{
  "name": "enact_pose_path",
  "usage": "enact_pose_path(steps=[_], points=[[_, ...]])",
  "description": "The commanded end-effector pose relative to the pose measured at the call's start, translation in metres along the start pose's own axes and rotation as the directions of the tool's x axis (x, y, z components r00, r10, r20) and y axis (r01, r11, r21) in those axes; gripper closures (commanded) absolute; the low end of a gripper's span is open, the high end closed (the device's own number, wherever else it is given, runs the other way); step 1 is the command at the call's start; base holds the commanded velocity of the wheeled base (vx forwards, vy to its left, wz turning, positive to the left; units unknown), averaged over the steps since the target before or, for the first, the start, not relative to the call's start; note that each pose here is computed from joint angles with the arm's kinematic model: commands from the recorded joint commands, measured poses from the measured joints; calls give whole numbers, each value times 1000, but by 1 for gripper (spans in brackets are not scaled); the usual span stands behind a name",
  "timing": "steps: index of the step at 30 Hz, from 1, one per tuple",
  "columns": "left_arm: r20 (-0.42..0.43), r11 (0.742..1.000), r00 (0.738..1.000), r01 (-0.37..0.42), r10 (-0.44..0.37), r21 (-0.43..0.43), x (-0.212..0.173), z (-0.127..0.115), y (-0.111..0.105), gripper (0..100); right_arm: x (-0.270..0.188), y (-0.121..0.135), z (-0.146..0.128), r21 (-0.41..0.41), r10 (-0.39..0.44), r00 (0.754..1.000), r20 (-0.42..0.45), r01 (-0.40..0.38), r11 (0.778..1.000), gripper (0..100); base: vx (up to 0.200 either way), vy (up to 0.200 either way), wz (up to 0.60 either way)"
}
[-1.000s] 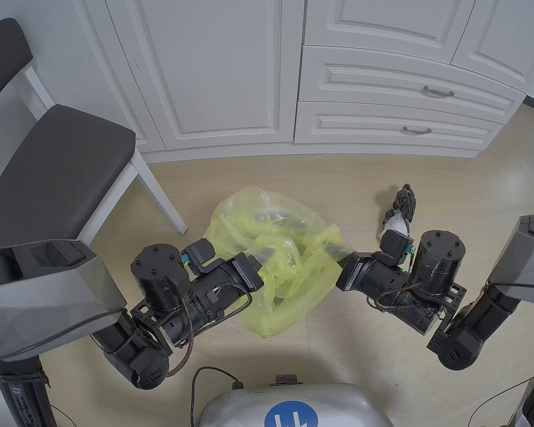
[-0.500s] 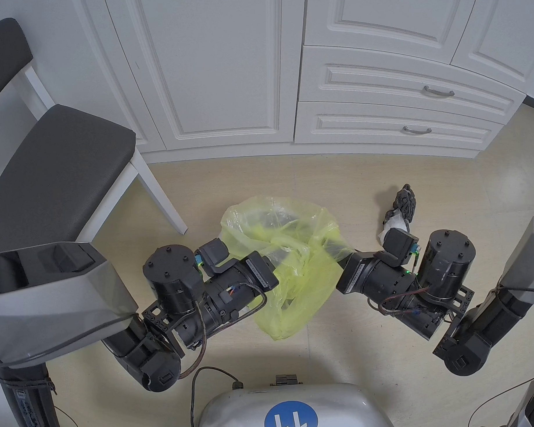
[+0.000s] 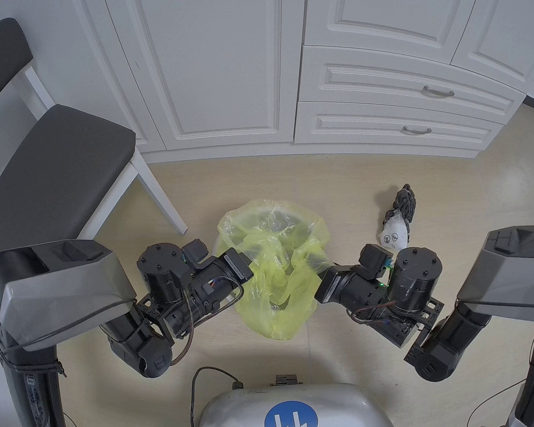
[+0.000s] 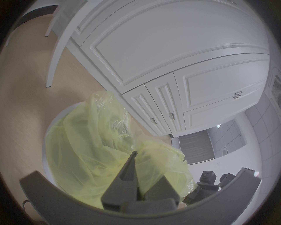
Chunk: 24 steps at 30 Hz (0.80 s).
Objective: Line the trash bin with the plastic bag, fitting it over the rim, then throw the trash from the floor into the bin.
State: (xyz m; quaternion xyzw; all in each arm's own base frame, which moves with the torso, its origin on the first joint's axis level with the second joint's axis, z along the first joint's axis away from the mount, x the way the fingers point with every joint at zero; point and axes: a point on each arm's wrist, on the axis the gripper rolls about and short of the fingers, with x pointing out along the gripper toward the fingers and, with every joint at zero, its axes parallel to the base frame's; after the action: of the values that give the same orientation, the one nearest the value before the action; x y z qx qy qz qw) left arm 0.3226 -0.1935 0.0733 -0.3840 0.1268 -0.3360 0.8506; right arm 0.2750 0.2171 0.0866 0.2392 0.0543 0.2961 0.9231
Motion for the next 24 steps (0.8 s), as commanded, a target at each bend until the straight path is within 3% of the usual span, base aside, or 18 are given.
enact_pose_path(steps=[1, 10, 16, 24], points=[[-7, 999, 999, -38, 38, -5, 4, -5, 18, 100, 16, -3, -11, 51, 0, 1000, 17, -1, 999, 100, 0, 0, 0], [32, 999, 999, -36, 36, 16, -7, 13, 10, 100, 42, 5, 1, 86, 53, 992, 113, -63, 994, 100, 0, 0, 0], [36, 999, 999, -30, 29, 34, -10, 15, 6, 100, 44, 14, -3, 174, 95, 990, 101, -112, 978, 100, 0, 0, 0], [42, 996, 998, -42, 38, 84, -12, 17, 7, 100, 49, 13, -22, 230, 112, 992, 55, -122, 966, 100, 0, 0, 0]])
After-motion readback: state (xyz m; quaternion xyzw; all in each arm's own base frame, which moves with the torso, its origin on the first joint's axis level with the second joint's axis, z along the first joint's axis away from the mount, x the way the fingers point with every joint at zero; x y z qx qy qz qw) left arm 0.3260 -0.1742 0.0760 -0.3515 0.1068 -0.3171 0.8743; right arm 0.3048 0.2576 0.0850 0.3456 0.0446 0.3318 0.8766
